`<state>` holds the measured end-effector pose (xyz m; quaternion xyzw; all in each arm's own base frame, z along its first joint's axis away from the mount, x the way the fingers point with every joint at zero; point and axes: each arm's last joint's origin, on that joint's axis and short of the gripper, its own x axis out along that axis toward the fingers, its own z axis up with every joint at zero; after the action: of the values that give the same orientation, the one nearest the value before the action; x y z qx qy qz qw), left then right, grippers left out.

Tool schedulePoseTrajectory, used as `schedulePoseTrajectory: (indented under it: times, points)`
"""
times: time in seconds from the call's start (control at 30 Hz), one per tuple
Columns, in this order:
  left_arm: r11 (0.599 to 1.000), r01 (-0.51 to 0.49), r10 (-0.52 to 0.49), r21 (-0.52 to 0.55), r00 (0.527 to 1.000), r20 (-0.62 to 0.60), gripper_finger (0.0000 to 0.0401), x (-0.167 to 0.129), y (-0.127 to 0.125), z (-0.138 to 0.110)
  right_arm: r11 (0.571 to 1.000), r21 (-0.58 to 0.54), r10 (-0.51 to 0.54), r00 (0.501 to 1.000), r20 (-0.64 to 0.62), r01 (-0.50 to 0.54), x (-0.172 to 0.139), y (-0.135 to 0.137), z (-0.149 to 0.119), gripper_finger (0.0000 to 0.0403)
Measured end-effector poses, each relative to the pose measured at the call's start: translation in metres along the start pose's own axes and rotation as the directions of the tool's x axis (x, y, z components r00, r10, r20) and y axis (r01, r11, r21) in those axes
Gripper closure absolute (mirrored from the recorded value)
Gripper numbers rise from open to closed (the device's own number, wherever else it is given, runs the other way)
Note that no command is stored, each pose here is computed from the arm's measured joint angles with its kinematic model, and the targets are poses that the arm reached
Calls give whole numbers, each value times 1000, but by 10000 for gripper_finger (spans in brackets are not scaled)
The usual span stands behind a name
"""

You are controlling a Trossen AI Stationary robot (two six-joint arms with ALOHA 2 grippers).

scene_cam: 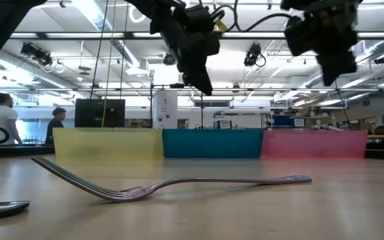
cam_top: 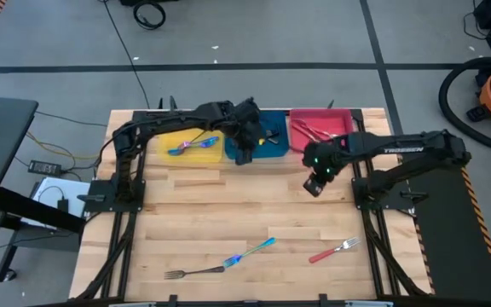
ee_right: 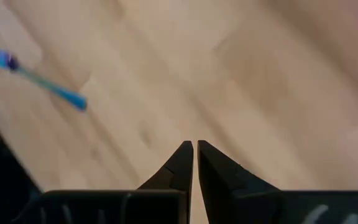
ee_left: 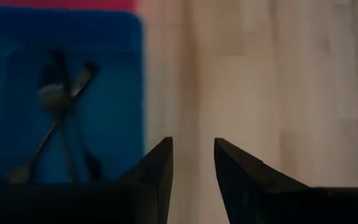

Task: Sort silverware by color (type)
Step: Put the pink fork into the pink bin

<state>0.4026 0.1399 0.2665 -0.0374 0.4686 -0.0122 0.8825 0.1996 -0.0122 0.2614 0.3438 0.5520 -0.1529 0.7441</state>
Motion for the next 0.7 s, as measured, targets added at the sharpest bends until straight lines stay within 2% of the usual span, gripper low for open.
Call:
schedulePoseTrajectory:
  times: [0.23, 0.47, 0.53, 0.7]
  points:
    - [990, 52, -51, 129, 999, -15, 284, 8, -37, 6, 1000, -17, -2, 996, -92, 0, 5, 28, -35, 370]
    - [983, 102, -89, 155, 992, -86, 284, 12, -62, 3, 986, -154, -88, 988, -124, 69, 7, 45, -74, 370]
    - [981, 113, -98, 160, 990, -100, 284, 13, -69, 3, 979, -191, -90, 987, -134, 63, 7, 50, -84, 370]
    - [974, 135, -117, 182, 987, -105, 284, 15, -86, 4, 978, -206, -61, 986, -153, 29, 6, 59, -103, 370]
